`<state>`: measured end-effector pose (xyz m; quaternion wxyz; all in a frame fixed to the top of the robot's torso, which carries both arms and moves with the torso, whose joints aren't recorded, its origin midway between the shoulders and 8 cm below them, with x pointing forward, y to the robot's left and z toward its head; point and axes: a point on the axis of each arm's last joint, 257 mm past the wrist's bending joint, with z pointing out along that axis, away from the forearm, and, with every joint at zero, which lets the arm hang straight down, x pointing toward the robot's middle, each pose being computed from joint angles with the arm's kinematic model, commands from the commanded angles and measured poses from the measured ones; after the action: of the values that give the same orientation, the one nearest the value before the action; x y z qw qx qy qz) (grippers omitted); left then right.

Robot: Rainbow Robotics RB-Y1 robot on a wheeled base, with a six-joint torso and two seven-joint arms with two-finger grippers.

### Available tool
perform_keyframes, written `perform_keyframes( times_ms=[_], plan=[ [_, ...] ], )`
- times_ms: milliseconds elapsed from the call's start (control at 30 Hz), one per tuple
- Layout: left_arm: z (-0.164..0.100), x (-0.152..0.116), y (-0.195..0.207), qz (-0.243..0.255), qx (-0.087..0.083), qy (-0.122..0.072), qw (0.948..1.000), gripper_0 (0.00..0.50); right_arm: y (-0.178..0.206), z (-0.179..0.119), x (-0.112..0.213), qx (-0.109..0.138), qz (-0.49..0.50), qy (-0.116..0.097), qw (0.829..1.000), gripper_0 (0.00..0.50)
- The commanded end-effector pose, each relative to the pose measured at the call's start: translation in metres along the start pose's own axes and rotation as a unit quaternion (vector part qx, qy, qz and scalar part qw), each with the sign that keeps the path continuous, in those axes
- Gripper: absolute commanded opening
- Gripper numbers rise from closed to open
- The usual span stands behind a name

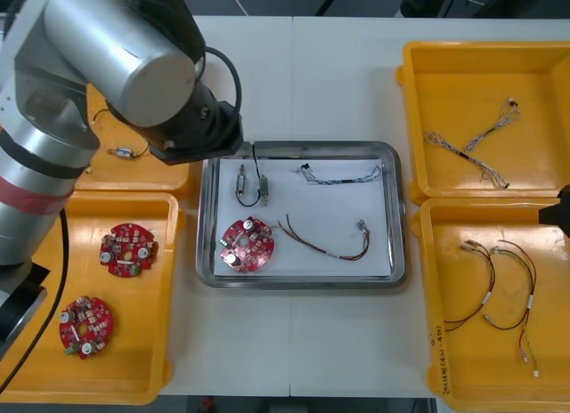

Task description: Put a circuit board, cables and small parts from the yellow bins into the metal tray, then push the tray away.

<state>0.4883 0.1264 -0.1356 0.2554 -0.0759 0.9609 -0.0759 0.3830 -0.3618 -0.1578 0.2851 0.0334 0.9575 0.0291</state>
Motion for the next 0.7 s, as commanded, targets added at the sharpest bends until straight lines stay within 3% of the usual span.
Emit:
perform_keyframes(
  times_ms=[33,233,367,567,700],
  plan=[
    [-0.031,-0.016,0.038,-0.019,-0.016,-0.011,0.9996,0.500,0.020,-0.007,0.004,0.005,-0.047,0.001,0.999,0.500],
    [-0.049,-0.027,0.060,-0.023,-0.010,-0.023,0.9994,0.500,0.054,-0.011,0.010,-0.015,-0.106,-0.001,0.994,0.500],
    [-0.055,-0.028,0.081,-0.013,-0.015,-0.030,0.9993,0.500,0.079,-0.014,0.012,-0.032,-0.142,-0.007,0.989,0.500],
    [-0.064,-0.024,0.113,-0.021,-0.024,-0.029,0.9991,0.500,0.118,-0.016,0.015,-0.061,-0.202,-0.006,0.977,0.500],
    [-0.073,-0.017,0.133,-0.022,-0.025,-0.024,0.9992,0.500,0.144,-0.015,0.025,-0.084,-0.240,0.007,0.967,0.500]
  ],
)
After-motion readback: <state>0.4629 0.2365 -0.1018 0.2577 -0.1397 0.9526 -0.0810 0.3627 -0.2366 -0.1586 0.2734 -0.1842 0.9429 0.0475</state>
